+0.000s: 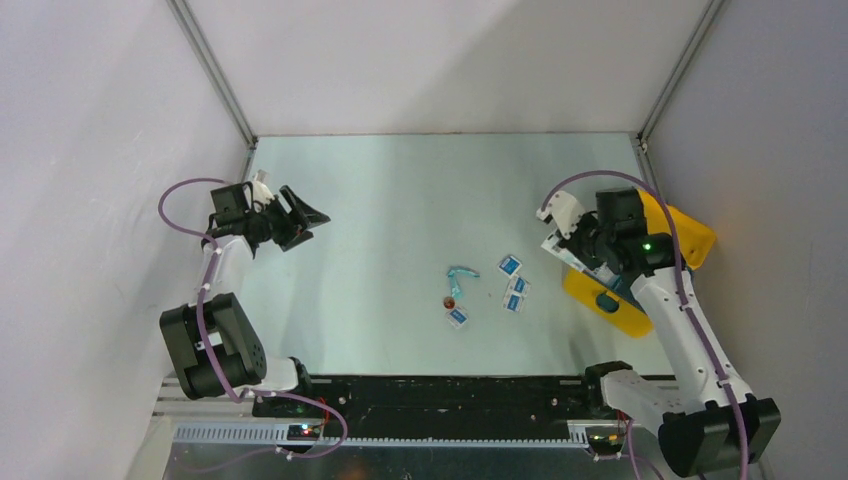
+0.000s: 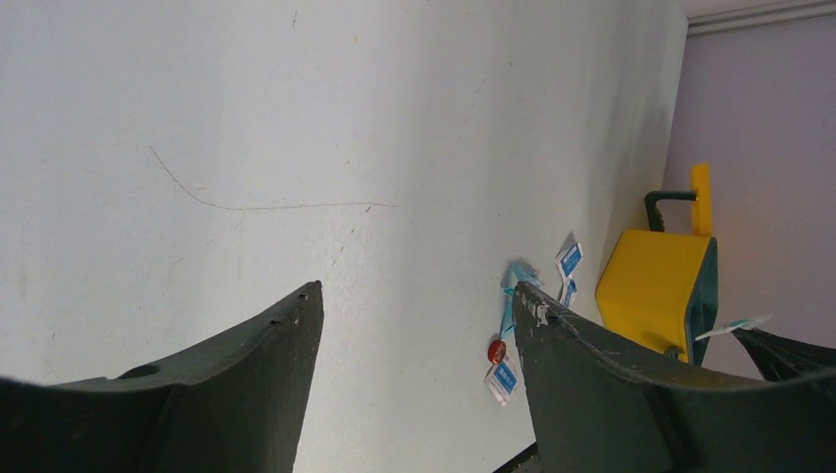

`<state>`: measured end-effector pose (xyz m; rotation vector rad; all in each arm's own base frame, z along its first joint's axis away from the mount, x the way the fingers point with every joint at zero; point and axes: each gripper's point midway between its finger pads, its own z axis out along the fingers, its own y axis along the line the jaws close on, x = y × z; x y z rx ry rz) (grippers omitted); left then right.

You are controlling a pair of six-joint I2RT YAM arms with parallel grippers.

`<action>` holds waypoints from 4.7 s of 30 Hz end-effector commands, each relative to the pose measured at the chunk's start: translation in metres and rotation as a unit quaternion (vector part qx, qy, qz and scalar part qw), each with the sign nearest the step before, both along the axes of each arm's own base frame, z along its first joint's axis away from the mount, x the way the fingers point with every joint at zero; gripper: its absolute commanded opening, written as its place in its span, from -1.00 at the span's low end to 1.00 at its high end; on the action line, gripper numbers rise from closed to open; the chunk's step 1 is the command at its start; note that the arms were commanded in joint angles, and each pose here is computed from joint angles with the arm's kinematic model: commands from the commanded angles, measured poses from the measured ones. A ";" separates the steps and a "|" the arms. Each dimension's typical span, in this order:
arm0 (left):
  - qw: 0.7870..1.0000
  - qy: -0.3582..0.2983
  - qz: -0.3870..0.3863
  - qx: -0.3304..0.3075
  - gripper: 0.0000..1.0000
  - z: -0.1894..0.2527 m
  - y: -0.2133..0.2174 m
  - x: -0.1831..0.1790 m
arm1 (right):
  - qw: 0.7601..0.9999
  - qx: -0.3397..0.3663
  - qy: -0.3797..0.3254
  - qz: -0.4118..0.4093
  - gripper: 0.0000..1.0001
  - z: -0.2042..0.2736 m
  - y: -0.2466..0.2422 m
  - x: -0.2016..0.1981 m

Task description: Organize the medicine kit

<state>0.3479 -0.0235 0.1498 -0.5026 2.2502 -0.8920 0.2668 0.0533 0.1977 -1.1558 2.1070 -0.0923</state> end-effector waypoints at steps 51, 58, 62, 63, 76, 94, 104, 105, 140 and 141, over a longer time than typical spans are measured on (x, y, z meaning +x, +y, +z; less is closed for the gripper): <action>1.000 -0.030 -0.008 0.004 0.49 0.016 0.002 0.009 | 0.988 0.011 0.109 -0.110 -0.16 -0.028 -0.087 0.016; 1.000 -0.027 -0.007 0.003 0.49 0.015 0.003 0.010 | 0.987 0.054 0.110 -0.104 -0.14 -0.034 -0.074 0.028; 1.000 -0.024 -0.006 0.002 0.49 0.014 0.003 0.011 | 0.985 0.063 0.126 -0.102 -0.06 -0.043 -0.071 0.031; 1.000 -0.024 -0.007 0.001 0.49 0.014 0.002 0.011 | 0.985 0.066 0.127 -0.102 0.01 -0.043 -0.070 0.031; 1.000 -0.024 -0.008 0.002 0.49 0.014 0.002 0.011 | 0.981 0.034 0.143 -0.125 0.14 -0.057 -0.084 0.030; 1.000 -0.024 -0.010 -0.002 0.50 0.015 0.001 0.011 | 0.985 0.061 0.084 -0.135 0.13 -0.025 -0.081 0.047; 1.000 -0.024 -0.010 -0.001 0.50 0.014 0.001 0.011 | 0.981 0.058 0.098 -0.159 0.12 -0.048 -0.088 0.067; 1.000 -0.024 -0.010 -0.001 0.50 0.014 0.001 0.011 | 0.980 0.052 0.104 -0.158 0.12 -0.051 -0.089 0.066; 1.000 -0.022 -0.010 -0.001 0.49 0.012 0.002 0.012 | 0.978 0.017 0.167 -0.127 0.17 -0.085 -0.063 0.033; 1.000 -0.021 -0.010 -0.001 0.49 0.012 0.002 0.012 | 0.979 0.016 0.160 -0.127 0.17 -0.081 -0.064 0.033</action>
